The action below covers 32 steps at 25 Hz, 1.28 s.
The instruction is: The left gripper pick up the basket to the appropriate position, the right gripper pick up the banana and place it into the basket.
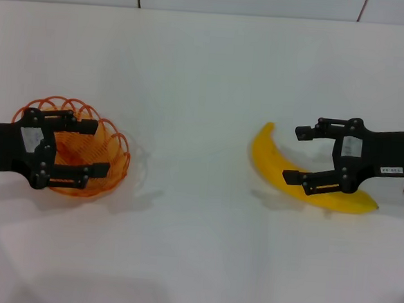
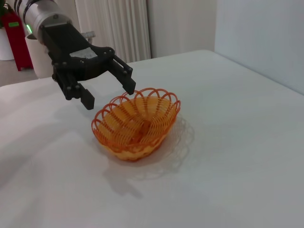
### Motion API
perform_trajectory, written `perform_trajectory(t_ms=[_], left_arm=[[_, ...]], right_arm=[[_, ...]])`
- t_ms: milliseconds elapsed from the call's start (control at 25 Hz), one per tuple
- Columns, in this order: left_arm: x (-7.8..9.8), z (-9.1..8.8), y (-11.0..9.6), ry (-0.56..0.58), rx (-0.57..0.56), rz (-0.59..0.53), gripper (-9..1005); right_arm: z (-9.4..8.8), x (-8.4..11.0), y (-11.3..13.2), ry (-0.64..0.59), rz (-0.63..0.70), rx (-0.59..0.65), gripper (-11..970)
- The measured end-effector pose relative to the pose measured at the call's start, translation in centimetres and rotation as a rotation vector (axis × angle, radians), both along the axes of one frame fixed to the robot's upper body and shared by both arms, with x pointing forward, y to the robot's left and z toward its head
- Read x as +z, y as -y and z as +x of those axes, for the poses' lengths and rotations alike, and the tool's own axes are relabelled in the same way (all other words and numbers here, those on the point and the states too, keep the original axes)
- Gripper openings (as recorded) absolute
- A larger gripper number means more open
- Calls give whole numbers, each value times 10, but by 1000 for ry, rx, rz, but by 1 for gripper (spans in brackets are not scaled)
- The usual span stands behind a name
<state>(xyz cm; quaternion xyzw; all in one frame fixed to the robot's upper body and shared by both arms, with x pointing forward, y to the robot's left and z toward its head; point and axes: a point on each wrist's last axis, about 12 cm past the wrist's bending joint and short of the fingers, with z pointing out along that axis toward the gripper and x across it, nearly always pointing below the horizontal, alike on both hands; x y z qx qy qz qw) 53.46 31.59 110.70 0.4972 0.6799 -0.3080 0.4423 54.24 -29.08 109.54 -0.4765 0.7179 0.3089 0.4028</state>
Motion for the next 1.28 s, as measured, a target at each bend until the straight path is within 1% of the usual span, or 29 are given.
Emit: perform_trajectory(t_ms=[280,480,560,760,840,880,920,1160,1280], left_arm=[[0,0,1,2,4,-6,787],[3,2,-5,6,80,-58,786],[6,5,-9,-11,122,-80,786],[24,17,-23,-81,249,-96,785],[26,18,-24,-89,265,-96,784],[33,23,-28,-117,317,-97,784],[36,25,-31,-131,343,-96,784],[54,35,-49,-236,446,-85,783],[63,40,-59,-287,487,-54,782]], right_arm=[[0,0,0,-2,2,-1,892],[0,0,0,-2,3,-1,892],[0,0,0,-2,3,-2,892],[0,0,-1,-2,4,-2,892],[1,0,-1,-2,3,0,892],[1,1,-2,-2,3,2,892],[1,1,-2,-1,3,4,892],[3,2,-3,2,5,4,892],[3,2,-3,2,4,6,892]])
